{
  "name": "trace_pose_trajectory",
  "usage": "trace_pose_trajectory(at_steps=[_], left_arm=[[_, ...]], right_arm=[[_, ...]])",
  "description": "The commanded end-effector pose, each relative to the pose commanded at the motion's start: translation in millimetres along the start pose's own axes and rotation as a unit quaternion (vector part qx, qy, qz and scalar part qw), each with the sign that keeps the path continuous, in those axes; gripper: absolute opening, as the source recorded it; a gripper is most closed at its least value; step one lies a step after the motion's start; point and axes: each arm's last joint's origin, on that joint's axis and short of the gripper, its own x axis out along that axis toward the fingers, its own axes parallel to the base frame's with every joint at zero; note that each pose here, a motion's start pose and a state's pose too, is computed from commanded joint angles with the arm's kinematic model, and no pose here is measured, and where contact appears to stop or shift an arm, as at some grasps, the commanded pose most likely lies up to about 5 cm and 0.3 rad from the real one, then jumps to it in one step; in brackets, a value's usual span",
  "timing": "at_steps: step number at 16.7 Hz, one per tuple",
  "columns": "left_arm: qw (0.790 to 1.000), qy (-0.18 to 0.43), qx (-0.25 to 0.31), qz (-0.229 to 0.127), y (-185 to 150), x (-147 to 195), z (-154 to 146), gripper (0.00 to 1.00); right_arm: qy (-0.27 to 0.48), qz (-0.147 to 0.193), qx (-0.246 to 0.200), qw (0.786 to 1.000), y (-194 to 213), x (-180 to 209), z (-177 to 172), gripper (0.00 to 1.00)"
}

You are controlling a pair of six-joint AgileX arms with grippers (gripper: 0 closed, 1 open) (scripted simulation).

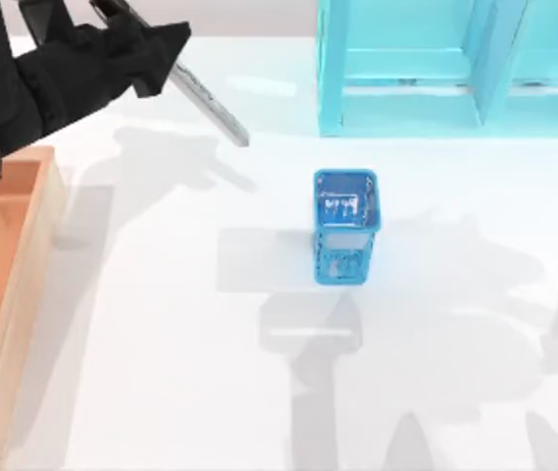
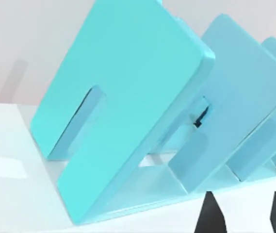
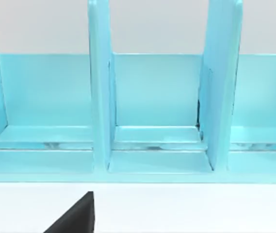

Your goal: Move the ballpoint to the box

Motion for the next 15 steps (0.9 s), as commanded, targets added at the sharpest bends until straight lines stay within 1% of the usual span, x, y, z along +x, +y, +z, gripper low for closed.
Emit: trace_pose_trajectory(at_steps=[2, 4, 6, 8, 11, 15], left_arm=[[1.0, 0.01, 0.023, -0.018, -6, 4, 5, 0.0], [0.997, 0.026, 0.062, -0.041, -12, 10, 13, 0.0], [0.991, 0.05, 0.112, -0.057, -12, 17, 22, 0.0], [0.981, 0.078, 0.167, -0.063, -7, 21, 30, 0.0], [0.956, 0.127, 0.257, -0.056, 14, 15, 44, 0.0], [0.906, 0.177, 0.38, -0.062, 38, -14, 66, 0.0]], right_arm=[[0.0, 0.0, 0.0, 1.0, 0, 0, 0, 1.0], [0.0, 0.0, 0.0, 1.0, 0, 0, 0, 1.0], [0.0, 0.0, 0.0, 1.0, 0, 0, 0, 1.0], [0.0, 0.0, 0.0, 1.0, 0, 0, 0, 1.0], [0.0, 0.0, 0.0, 1.0, 0, 0, 0, 1.0], [0.0, 0.0, 0.0, 1.0, 0, 0, 0, 1.0]])
